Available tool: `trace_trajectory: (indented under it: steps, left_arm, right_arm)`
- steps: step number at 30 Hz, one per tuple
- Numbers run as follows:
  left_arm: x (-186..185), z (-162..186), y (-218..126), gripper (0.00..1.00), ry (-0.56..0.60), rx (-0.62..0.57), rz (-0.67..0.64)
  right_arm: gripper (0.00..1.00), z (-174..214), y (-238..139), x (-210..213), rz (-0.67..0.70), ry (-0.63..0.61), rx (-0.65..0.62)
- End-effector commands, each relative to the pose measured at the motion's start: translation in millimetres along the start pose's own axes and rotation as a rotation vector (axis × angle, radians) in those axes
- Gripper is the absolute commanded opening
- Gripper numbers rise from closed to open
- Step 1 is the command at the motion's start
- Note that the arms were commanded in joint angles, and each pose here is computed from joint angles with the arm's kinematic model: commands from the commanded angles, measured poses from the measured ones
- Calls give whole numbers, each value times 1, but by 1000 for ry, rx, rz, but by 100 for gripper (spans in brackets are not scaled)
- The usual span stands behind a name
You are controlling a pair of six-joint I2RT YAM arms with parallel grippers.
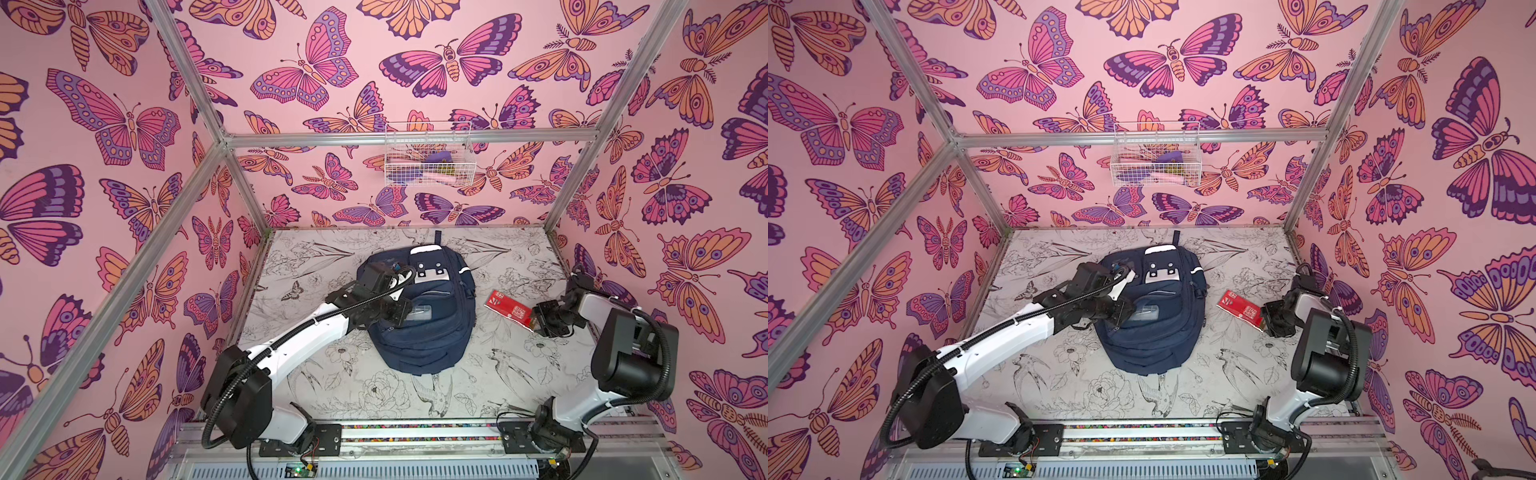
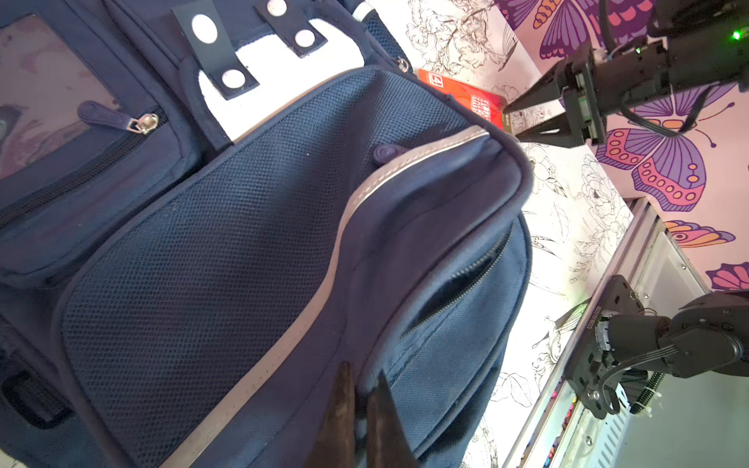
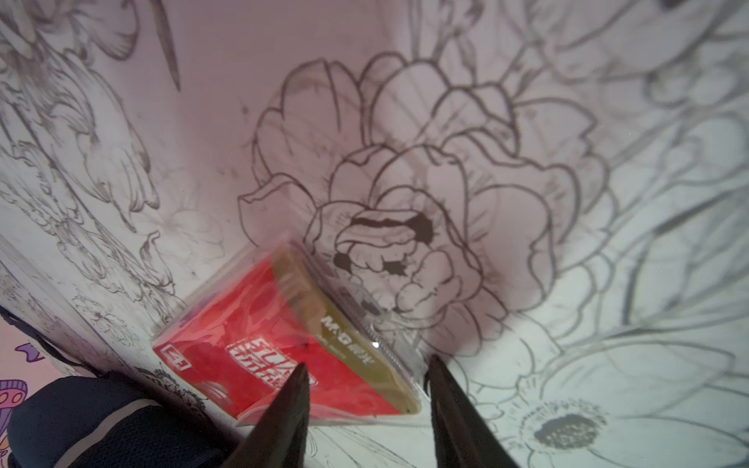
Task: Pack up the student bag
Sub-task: 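Move the right gripper down to the red pencil case on the table, then close the right gripper on the red pencil case's edge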
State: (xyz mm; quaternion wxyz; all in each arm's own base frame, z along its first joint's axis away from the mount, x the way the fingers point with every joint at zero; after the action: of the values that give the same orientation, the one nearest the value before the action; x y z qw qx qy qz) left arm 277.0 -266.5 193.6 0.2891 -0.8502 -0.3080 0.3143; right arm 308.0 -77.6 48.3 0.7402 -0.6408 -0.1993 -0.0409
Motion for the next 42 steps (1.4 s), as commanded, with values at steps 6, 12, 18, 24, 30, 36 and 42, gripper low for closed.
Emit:
trace_trajectory:
  steps: [6,12,18,24,30,36,42]
  left_arm:
    - [-8,-12,-2,4,-6,-6,49]
    - [-11,-14,-5,5,0,-11,63]
    - [-13,-13,-4,6,1,-1,74]
    - [-12,-13,1,5,13,19,74]
    - [-13,-11,3,5,35,35,90]
    - [-15,-6,8,6,51,56,123]
    - [-16,-12,7,6,69,43,114]
  right_arm:
    - [48,20,-1,-36,117,15,-34]
    - [49,42,-23,-25,87,-27,-37]
    - [49,34,-19,-6,59,35,-57]
    - [48,20,-8,6,78,85,-85]
    - [45,18,11,-1,167,108,-47]
    - [42,15,19,-2,207,102,-41]
    - [12,12,25,-2,232,83,-28]
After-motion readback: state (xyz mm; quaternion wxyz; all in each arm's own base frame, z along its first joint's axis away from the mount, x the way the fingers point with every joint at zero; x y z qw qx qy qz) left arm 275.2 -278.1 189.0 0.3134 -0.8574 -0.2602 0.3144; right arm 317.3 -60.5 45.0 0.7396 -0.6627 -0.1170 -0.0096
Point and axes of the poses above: each gripper's point midway between its finger pads, its own y axis out along the fingers, its own x axis along the line the jaws close on, z = x × y, the point moved 3 cm from there along -y, back along the fingers, and after that the axes turned 1 degree about y, right-handed, at the moved point
